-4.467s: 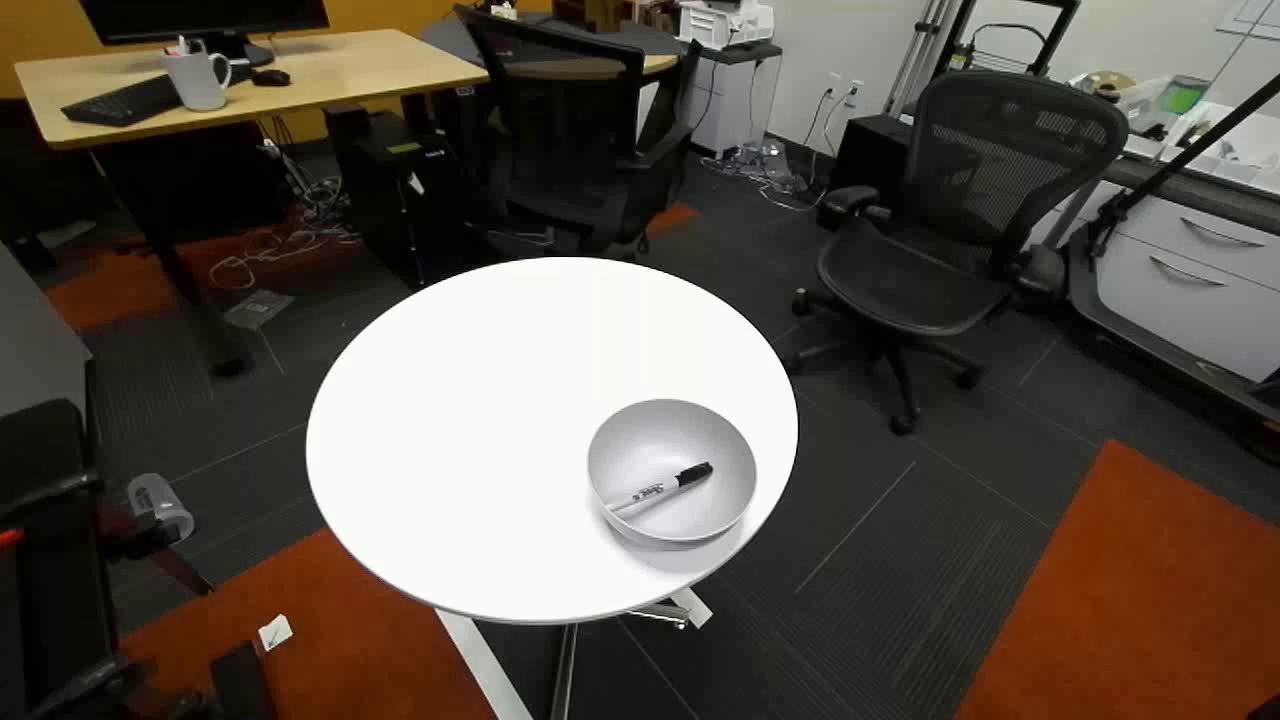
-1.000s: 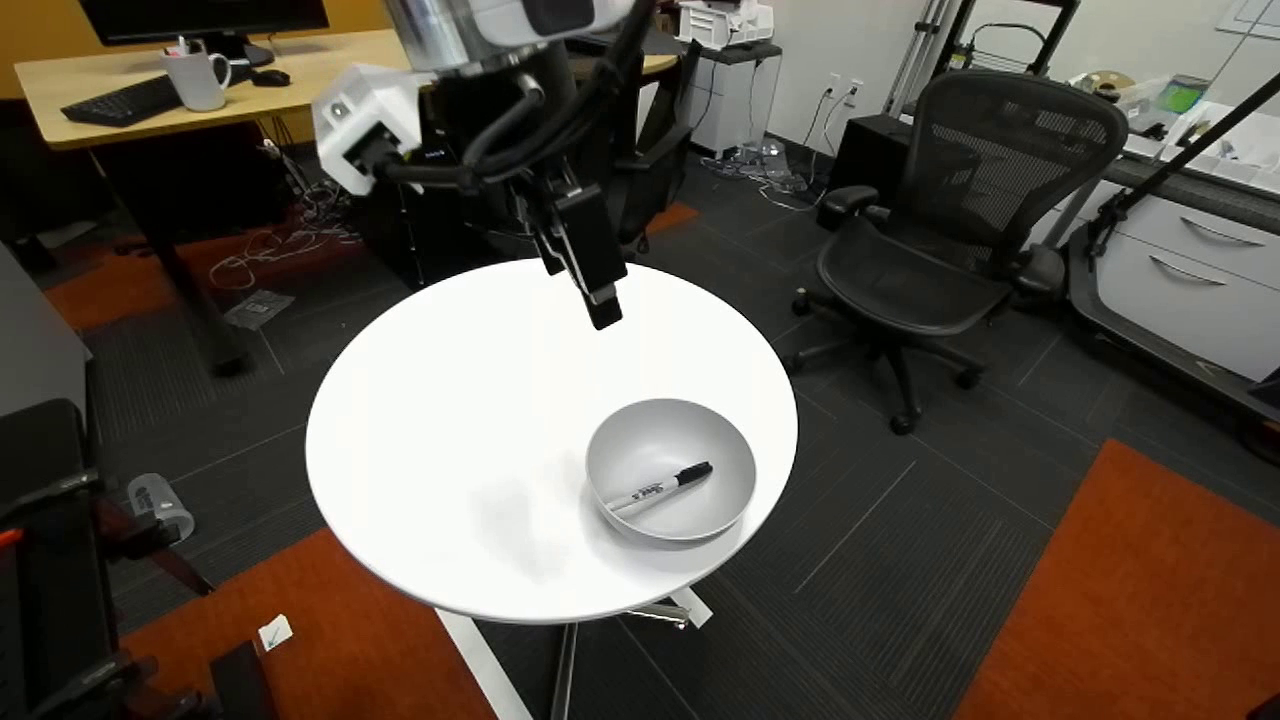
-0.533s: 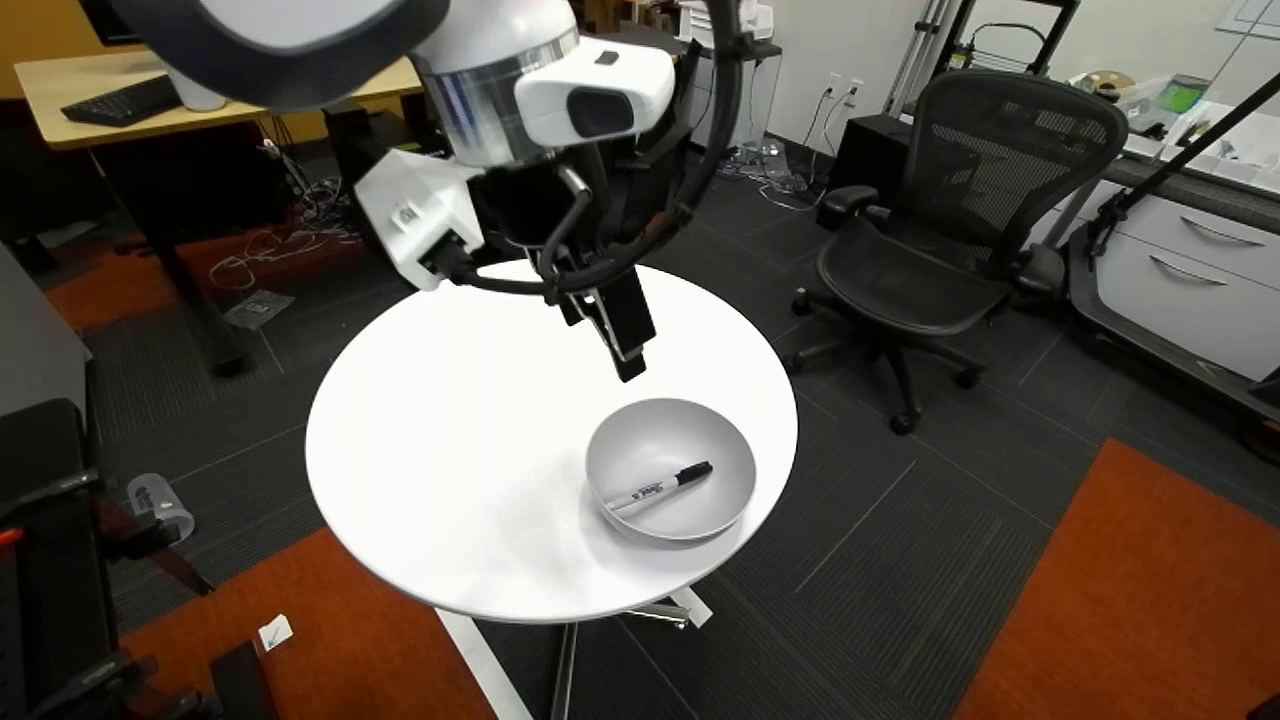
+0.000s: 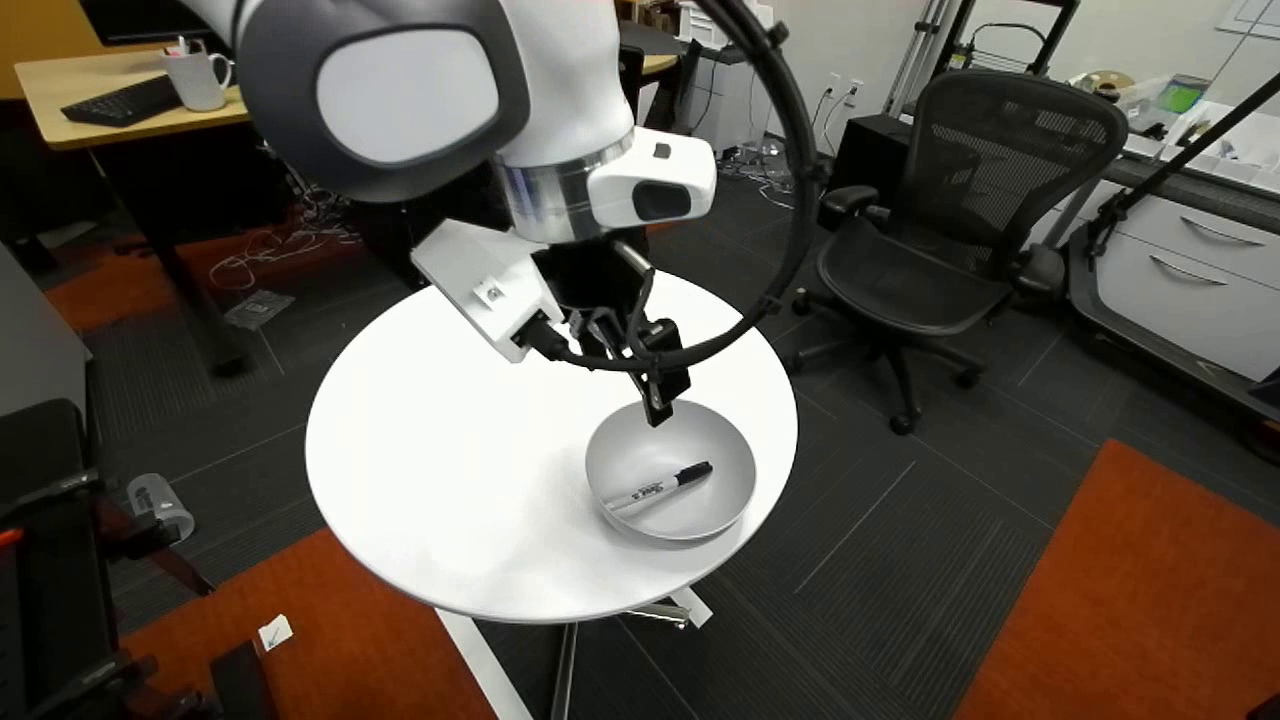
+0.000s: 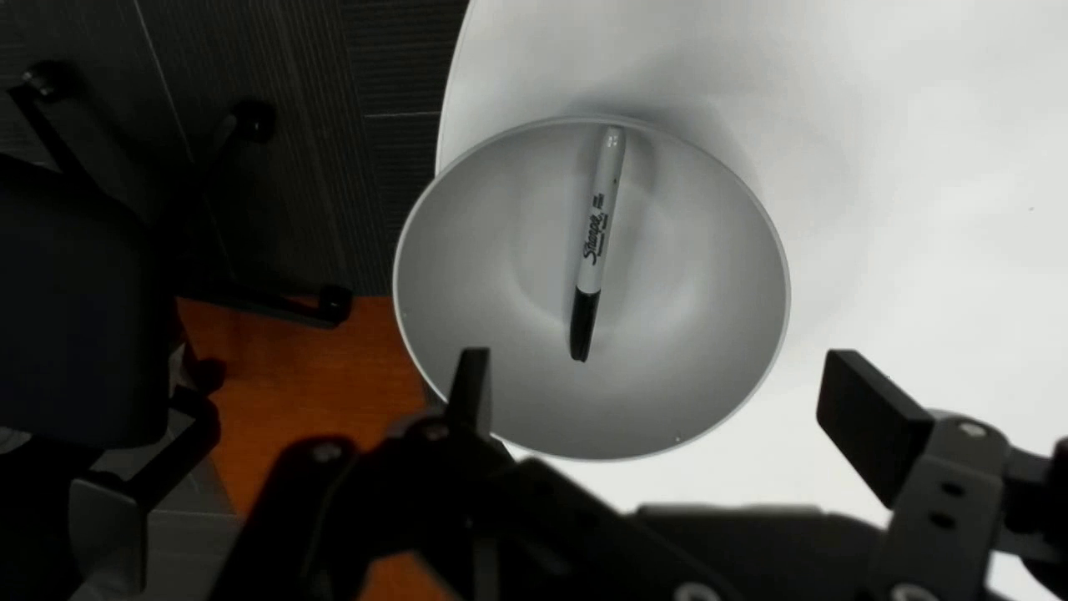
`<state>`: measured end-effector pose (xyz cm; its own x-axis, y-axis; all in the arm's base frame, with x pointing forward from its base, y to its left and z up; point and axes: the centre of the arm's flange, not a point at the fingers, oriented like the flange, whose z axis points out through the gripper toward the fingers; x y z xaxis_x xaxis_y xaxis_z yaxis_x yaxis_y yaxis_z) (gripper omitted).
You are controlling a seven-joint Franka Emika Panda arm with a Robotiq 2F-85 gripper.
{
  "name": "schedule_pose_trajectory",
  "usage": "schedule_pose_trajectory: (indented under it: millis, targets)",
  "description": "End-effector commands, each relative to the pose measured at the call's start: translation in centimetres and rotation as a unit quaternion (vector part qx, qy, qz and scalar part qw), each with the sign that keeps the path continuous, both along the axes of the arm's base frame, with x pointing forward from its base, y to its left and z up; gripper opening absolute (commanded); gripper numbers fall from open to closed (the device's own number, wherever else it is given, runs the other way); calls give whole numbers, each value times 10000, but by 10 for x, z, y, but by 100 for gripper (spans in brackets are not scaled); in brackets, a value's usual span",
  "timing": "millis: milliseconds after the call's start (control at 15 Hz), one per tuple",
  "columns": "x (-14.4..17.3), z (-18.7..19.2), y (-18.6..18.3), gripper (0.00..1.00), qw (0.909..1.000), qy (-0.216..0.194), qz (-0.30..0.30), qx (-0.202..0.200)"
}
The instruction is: Pick up the pen from the bowl and put it on the table.
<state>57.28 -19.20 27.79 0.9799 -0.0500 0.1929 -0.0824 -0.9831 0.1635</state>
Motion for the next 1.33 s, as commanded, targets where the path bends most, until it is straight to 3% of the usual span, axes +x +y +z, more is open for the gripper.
schedule_pose_trajectory:
  millis: [0, 467, 1267]
  targets:
    - [19, -22, -14, 100, 9999, 39, 124, 42]
    - [33, -63, -26, 100, 9998, 194, 16, 26]
    - [68, -106, -53, 100, 9994, 115, -212, 230]
